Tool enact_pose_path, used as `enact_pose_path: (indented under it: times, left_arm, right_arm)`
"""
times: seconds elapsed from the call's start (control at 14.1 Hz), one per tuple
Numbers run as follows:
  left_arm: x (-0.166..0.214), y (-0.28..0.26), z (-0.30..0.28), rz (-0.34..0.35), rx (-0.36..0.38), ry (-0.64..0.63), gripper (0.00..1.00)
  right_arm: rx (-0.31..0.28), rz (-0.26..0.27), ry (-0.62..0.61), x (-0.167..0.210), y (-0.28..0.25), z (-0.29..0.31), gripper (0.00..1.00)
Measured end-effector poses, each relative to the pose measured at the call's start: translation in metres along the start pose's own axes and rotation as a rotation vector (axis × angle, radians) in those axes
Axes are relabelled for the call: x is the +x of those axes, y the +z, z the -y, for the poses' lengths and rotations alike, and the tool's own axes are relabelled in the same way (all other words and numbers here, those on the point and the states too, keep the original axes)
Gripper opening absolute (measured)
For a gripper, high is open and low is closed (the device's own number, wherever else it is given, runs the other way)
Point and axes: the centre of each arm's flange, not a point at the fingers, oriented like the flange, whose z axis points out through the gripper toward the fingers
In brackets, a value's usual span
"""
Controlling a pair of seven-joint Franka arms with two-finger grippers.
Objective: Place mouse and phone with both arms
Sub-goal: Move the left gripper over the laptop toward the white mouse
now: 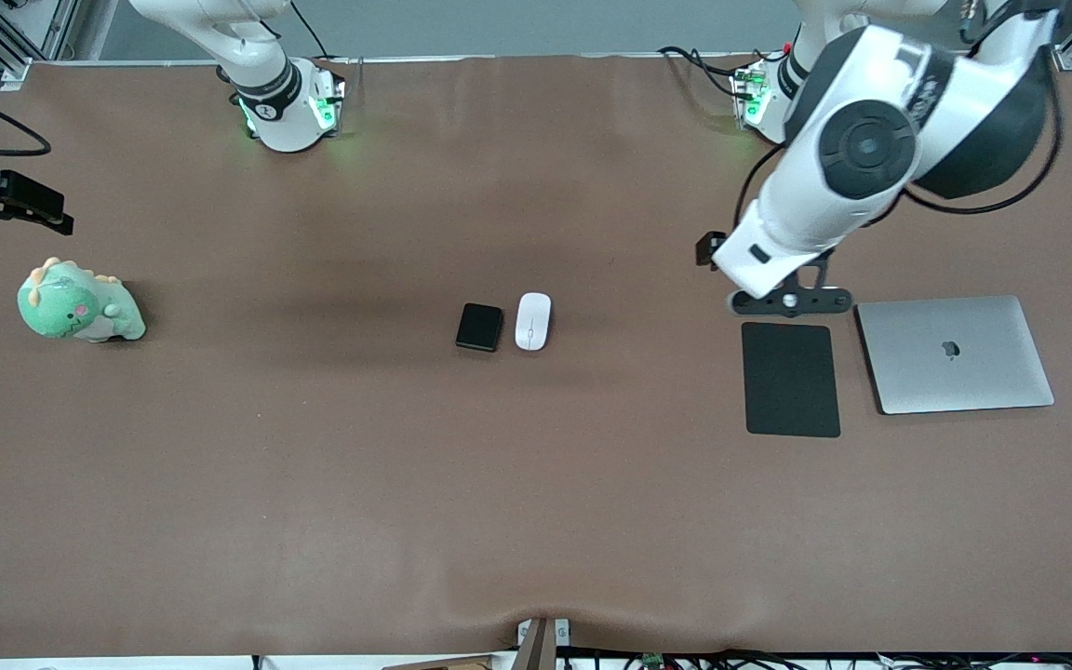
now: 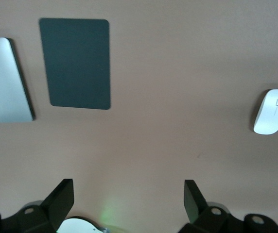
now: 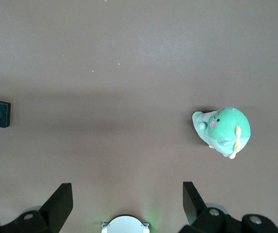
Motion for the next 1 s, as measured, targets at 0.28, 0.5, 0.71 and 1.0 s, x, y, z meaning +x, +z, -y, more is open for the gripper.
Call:
enact_pose_path:
  times: [0.28, 0.5, 0.71, 1.0]
  left_arm:
    - [-0.01, 0.025, -0.054, 0.001, 0.009, -0.022, 1.0]
    - [-0.014, 0.037, -0.081, -0.013, 0.003, -0.044, 1.0]
    - [-0.017, 0.051, -0.103, -0.017, 0.0, -0.059, 1.0]
    - [-0.024, 0.073, -0.135, -0.016, 0.001, -0.074, 1.0]
  right_arm:
    - [0.0, 0.0, -0.001, 0.0, 0.0, 0.0, 1.0]
    - [0.012, 0.007, -0.004, 0.003, 0.004, 0.002, 1.0]
    - [0.032, 0.019, -0.006, 0.009, 0.012, 0.003, 1.0]
    - [0.039, 0.027, -0.008, 0.013, 0.016, 0.004, 1.0]
